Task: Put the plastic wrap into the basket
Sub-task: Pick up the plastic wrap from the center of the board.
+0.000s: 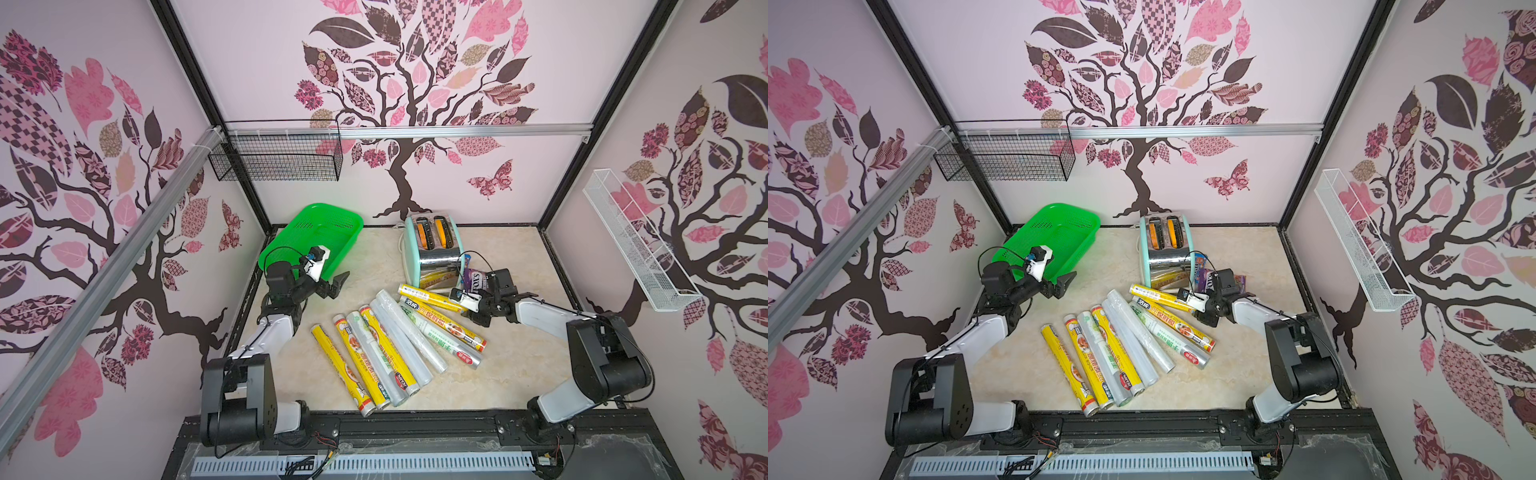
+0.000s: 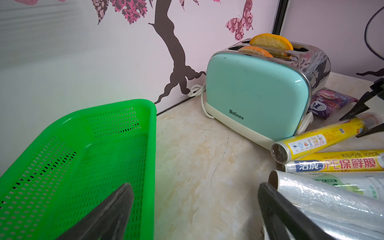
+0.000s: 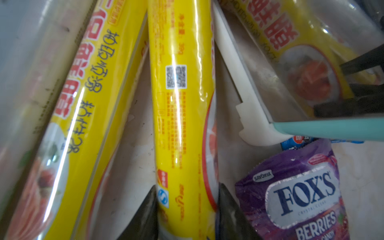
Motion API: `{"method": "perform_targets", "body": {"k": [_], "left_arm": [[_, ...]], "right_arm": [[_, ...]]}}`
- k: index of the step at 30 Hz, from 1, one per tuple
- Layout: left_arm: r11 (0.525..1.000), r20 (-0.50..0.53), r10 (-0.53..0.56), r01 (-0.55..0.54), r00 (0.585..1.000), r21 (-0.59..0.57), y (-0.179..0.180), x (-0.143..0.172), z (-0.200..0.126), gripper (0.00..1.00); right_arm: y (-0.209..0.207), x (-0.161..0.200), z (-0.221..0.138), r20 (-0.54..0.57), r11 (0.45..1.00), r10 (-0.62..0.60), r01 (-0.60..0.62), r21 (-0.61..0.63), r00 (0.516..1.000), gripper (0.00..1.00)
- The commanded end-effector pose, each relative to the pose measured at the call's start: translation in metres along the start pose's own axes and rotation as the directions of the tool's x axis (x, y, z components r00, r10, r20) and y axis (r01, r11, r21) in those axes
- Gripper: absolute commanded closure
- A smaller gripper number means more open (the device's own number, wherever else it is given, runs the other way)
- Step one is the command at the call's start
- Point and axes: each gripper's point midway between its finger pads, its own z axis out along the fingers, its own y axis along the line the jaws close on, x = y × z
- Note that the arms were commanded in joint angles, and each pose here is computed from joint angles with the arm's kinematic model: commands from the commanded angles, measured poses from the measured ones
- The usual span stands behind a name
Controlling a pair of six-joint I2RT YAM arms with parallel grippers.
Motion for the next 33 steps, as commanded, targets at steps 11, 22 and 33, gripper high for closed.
{"method": "perform_targets", "body": {"k": [11,22,33], "left_arm": [[0.999,0.004,-0.025,0.025,1.0,0.045,-0.006,-0.004,-0.001,0.02],[0.998,-0.02,-0.053,0.054,0.998,0.036,-0.007,0.003,-0.002,0.02],[0.996,-0.031,-0.079,0.08,0.996,0.038,-0.01,0.005,-0.005,0.02]], "right_arm": [[-0.009,-0.008,0.012,0.018,0.999,0.048,-0.048,-0.009,0.999,0.54],[-0.012,-0.007,0.029,-0.014,0.999,0.048,-0.048,-0.025,0.999,0.29],[-0.031,-0.018,0.033,0.041,0.993,0.044,-0.048,0.106,0.998,0.49]]}}
